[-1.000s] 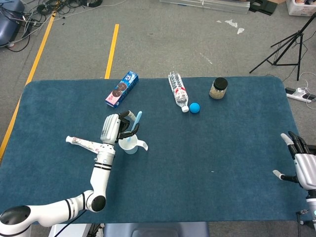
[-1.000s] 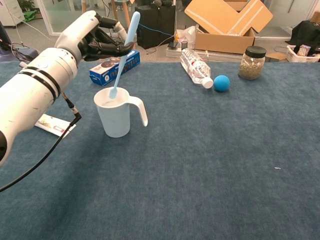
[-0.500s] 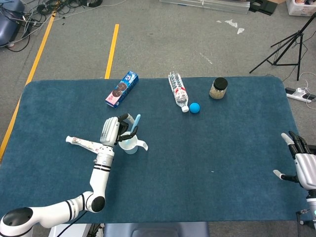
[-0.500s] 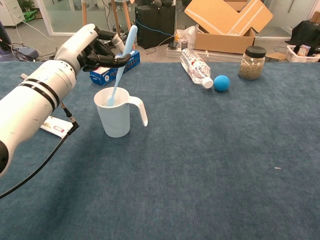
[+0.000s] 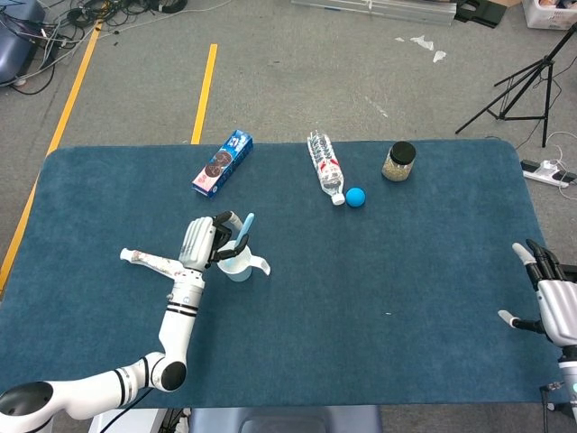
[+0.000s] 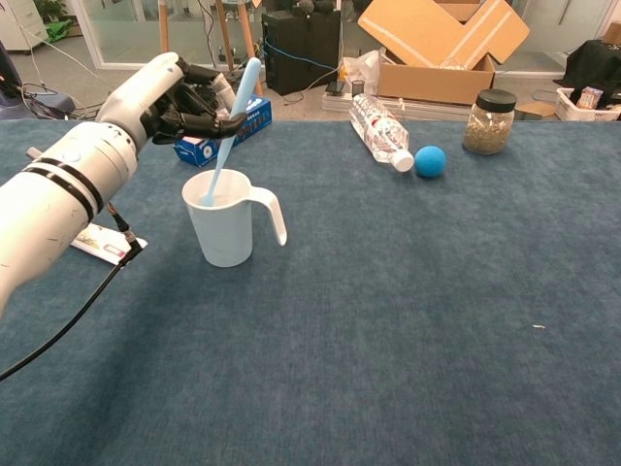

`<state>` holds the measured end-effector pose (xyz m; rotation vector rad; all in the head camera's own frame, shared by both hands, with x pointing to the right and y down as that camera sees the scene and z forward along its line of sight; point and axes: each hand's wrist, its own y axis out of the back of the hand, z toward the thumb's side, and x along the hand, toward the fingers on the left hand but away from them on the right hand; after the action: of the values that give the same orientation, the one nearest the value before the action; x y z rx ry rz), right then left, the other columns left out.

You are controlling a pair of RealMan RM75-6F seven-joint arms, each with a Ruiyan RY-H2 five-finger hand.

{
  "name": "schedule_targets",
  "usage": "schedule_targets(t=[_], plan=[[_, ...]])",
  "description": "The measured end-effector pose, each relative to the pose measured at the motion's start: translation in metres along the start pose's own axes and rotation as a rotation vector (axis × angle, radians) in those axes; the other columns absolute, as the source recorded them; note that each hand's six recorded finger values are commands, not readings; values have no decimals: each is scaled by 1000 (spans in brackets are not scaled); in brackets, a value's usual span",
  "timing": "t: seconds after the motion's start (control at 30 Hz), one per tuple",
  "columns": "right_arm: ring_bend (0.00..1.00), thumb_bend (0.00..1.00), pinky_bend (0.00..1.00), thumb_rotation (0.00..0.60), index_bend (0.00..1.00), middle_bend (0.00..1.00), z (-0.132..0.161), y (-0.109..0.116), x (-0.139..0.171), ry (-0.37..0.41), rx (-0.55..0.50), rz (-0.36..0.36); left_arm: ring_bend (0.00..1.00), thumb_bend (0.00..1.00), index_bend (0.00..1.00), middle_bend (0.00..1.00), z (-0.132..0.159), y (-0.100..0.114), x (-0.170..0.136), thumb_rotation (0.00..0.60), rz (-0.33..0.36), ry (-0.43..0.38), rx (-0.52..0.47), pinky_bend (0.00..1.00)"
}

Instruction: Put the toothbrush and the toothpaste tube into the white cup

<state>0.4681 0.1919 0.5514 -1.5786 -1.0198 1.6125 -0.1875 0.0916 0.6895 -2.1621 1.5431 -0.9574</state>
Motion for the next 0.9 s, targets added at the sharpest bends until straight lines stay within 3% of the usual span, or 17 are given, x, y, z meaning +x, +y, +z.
schedule_targets(t=[0.5,0.9], plan=[[56,0,501,600,33,33,0,-1,-1,0,2,2,1000,410,544,1000,-6,2,-3,600,-2,3,3,1000],[56,0,501,600,33,33,0,-3,-2,-1,7,6,1000,405,539,1000,-13,8,-9,600,8,12,-1,1000]])
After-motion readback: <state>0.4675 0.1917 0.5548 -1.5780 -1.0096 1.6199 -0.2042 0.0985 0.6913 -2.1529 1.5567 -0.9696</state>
